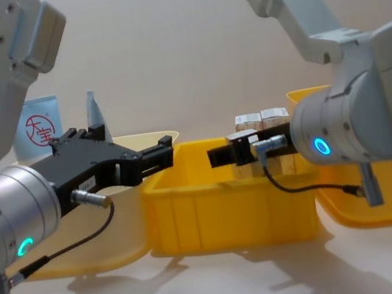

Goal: Bimanual collaborative sorting of washing and personal care products

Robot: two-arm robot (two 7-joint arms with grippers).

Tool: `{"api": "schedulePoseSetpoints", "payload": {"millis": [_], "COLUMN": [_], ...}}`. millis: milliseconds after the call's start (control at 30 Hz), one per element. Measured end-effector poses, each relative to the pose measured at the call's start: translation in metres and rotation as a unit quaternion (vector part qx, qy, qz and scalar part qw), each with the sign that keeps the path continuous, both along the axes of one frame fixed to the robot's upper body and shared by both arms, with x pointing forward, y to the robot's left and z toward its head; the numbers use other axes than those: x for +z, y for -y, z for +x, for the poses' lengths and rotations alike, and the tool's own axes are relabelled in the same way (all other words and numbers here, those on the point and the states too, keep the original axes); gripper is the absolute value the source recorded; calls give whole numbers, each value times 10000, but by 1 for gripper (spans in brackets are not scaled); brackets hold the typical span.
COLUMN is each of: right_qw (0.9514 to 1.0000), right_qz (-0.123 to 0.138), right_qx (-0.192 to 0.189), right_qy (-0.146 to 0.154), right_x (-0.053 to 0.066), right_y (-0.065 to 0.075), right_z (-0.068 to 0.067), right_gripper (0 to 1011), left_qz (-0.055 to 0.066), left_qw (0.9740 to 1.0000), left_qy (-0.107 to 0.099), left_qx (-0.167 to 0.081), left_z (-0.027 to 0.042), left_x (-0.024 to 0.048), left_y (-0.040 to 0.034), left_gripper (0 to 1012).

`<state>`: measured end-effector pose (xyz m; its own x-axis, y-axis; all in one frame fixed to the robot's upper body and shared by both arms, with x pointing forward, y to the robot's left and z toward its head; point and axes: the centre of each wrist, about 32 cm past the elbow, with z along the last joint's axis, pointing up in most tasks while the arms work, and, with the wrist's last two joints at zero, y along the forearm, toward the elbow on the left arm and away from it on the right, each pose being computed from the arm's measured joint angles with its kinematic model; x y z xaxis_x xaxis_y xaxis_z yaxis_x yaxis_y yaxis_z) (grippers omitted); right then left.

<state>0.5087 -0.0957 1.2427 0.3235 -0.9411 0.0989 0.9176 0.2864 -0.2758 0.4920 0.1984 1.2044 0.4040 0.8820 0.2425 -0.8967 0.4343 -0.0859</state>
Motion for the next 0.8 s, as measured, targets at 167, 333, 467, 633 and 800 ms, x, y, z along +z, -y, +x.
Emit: {"api": "schedulePoseSetpoints", "payload": {"millis": [167, 333, 467, 633, 800], "right_qw": [10000, 10000, 10000, 9999, 9999], "right_qz": [5, 11, 14, 16, 18], "right_qx": [-18, -30, -36, -40, -42], "right_qy": [-40, -69, -83, -100, -109], "right_x": [-8, -16, -19, -23, -25], "right_y": [-11, -20, -24, -28, -32], "right_z": [16, 27, 34, 39, 41], "right_gripper": [1001, 941, 849, 699, 542], "left_qz": [0, 0, 0, 0, 0], "left_qw": [10000, 10000, 10000, 10000, 10000], "left_qy": [0, 0, 1, 0, 0], "left_qx": [0, 0, 0, 0, 0], "left_z": [0, 0, 0, 0, 0], "left_x": [0, 0, 0, 0, 0], "left_y": [0, 0, 0, 0, 0], "left_gripper": [1001, 1002, 1002, 1002, 1002]}}
